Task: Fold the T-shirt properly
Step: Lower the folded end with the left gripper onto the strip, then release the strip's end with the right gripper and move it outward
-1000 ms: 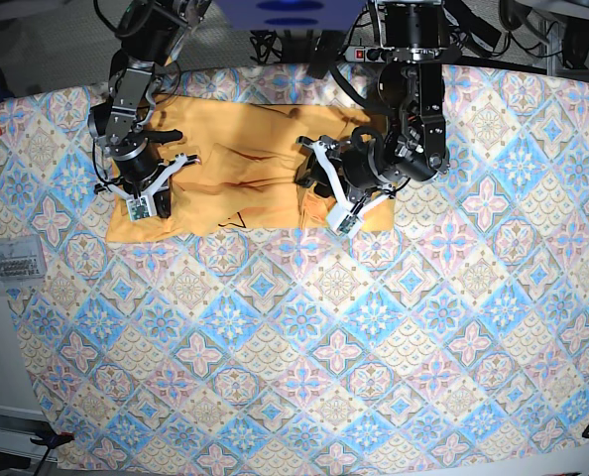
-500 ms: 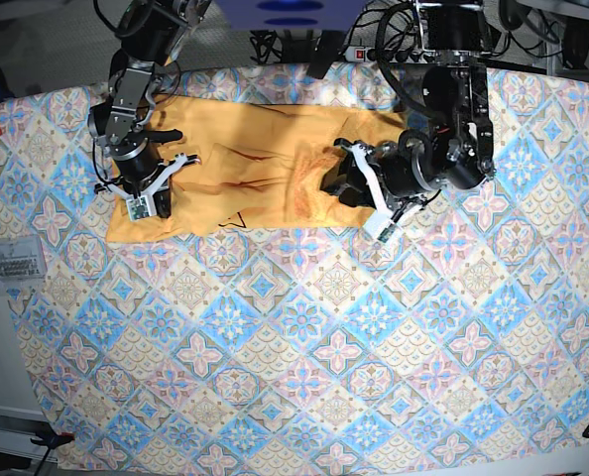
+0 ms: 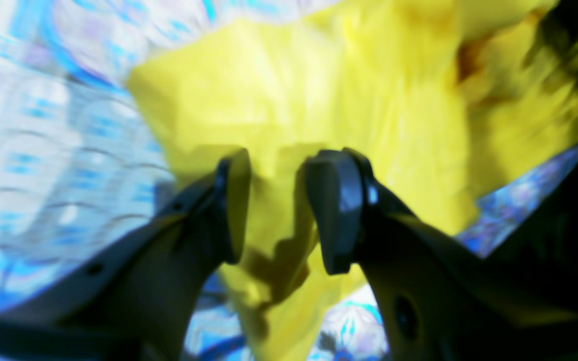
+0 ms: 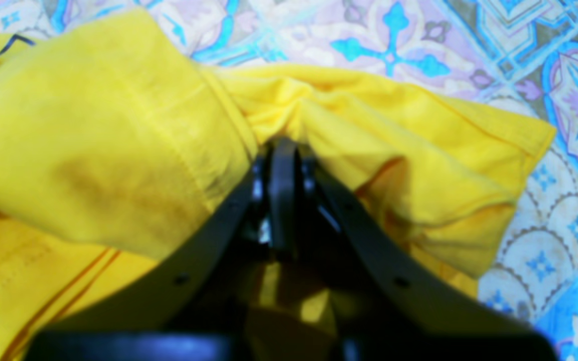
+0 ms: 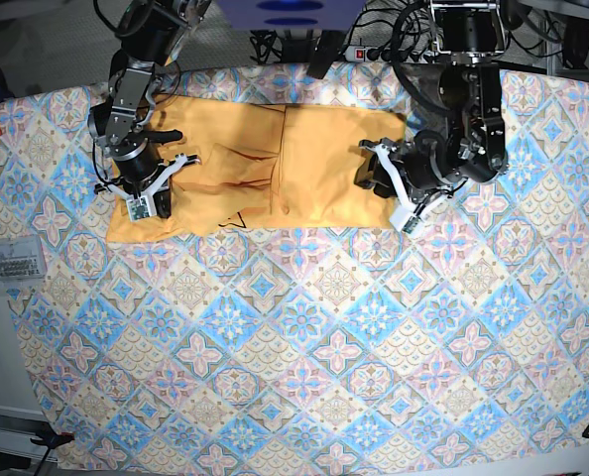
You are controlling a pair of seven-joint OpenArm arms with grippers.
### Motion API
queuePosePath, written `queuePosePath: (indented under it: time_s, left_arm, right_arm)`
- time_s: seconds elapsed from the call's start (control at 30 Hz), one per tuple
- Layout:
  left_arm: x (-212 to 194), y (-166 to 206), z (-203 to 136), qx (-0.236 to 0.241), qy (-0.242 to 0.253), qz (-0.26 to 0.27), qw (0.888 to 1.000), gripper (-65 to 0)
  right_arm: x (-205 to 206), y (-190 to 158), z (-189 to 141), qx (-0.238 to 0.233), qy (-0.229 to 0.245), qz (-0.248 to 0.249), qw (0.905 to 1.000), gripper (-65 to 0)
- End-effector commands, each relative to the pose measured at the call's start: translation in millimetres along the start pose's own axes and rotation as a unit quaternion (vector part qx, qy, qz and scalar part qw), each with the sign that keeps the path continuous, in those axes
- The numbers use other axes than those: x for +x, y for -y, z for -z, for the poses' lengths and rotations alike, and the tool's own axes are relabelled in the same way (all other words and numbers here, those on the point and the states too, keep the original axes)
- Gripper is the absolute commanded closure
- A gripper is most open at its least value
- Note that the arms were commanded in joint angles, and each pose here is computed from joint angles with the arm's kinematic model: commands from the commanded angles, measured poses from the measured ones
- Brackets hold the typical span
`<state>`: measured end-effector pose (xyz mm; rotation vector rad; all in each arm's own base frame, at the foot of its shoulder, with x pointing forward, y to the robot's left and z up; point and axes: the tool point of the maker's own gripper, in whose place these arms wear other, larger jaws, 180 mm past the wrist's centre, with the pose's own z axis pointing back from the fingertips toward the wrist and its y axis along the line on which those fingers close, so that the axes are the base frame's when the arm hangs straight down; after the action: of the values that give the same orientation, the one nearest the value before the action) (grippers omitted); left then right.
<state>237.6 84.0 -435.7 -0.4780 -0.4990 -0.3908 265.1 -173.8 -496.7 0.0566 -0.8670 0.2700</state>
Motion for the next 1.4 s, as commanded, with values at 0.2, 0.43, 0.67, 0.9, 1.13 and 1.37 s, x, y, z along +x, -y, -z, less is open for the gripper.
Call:
queuePosePath:
  time_s: [0.2,0.43,0.67,0.9,1.13,1.37]
  left_arm:
    - [-22,-17,23,0.016,-0.038,-0.016,0.999,-22.6]
    - [-27,-23,31,0.019,-0.036,-0.023,0.999,-22.6]
    - [-27,-21,31,0.017,-0.026,-0.025,0.999,-22.6]
    - [-28,-21,31,0.017,-0.027,-0.025,0.999,-22.6]
    - [-29,-21,32,0.017,-0.029,-0.027,0.999,-22.6]
    - [-29,-21,32,0.017,-0.029,-0.027,0.999,-22.6]
  right_arm:
    - [-60,1,-17,0.001,-0.117,-0.005,0.9932,0.0]
    - [-48,21,-23,-0.031,-0.07,0.013,0.997,0.0]
    - [-49,66,-48,-0.101,-0.061,0.033,0.9925,0.0]
    - [-52,107,-69,-0.162,-0.056,0.058,0.9835,-0.2]
    - [-43,148,-105,-0.234,-0.044,0.053,0.9698,-11.3]
    - [-10,166,-123,-0.267,0.006,0.042,0.9626,-19.2]
